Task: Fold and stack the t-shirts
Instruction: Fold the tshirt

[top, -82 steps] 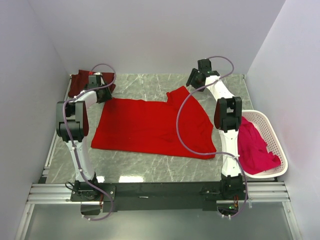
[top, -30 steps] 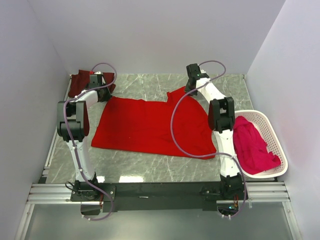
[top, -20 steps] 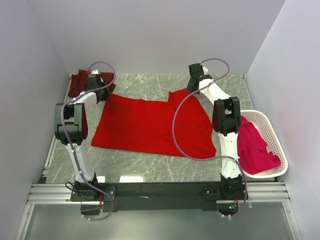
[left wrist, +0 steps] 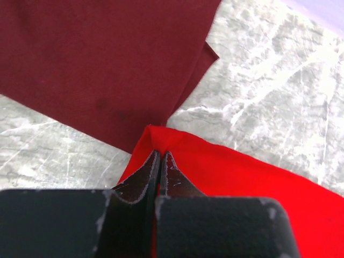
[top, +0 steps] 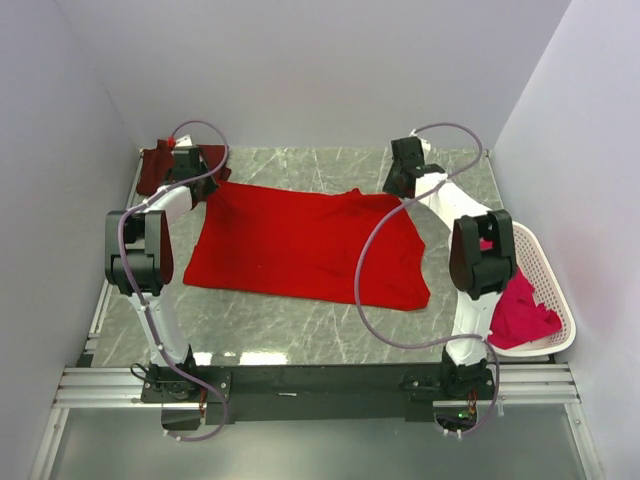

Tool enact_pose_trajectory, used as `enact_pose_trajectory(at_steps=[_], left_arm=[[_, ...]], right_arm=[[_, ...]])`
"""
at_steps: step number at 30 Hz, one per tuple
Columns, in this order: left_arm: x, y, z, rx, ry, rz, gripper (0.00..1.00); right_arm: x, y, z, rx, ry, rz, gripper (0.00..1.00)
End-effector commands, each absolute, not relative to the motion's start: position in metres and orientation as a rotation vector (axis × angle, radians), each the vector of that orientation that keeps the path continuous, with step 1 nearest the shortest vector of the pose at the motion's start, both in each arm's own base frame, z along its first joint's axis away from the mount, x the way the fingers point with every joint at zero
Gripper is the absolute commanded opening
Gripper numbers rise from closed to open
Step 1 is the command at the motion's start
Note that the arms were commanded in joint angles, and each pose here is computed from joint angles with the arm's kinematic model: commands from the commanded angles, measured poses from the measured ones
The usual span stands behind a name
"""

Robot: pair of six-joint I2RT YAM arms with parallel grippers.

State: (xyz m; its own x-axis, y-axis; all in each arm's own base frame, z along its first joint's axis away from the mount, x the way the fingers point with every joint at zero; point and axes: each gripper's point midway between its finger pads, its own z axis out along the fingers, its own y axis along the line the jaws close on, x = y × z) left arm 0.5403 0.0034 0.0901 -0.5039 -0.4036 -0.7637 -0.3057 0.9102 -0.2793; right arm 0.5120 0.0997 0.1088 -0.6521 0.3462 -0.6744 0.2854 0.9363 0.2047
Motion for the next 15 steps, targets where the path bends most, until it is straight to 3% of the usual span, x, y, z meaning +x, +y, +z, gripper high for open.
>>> enact_pose_trajectory(at_steps=[1,15], left_arm=[[0.544,0.013,0.117,-0.548,2.050,-0.093,0.01],[0.518,0.030,0.111,-0.670,2.074,0.008,0.01]], right_arm=[[0.505,0.098,0.141,0.463,2.229,0.161,0.00],[0.426,0.101,0.142,0.485,2.235,0.224,0.00]])
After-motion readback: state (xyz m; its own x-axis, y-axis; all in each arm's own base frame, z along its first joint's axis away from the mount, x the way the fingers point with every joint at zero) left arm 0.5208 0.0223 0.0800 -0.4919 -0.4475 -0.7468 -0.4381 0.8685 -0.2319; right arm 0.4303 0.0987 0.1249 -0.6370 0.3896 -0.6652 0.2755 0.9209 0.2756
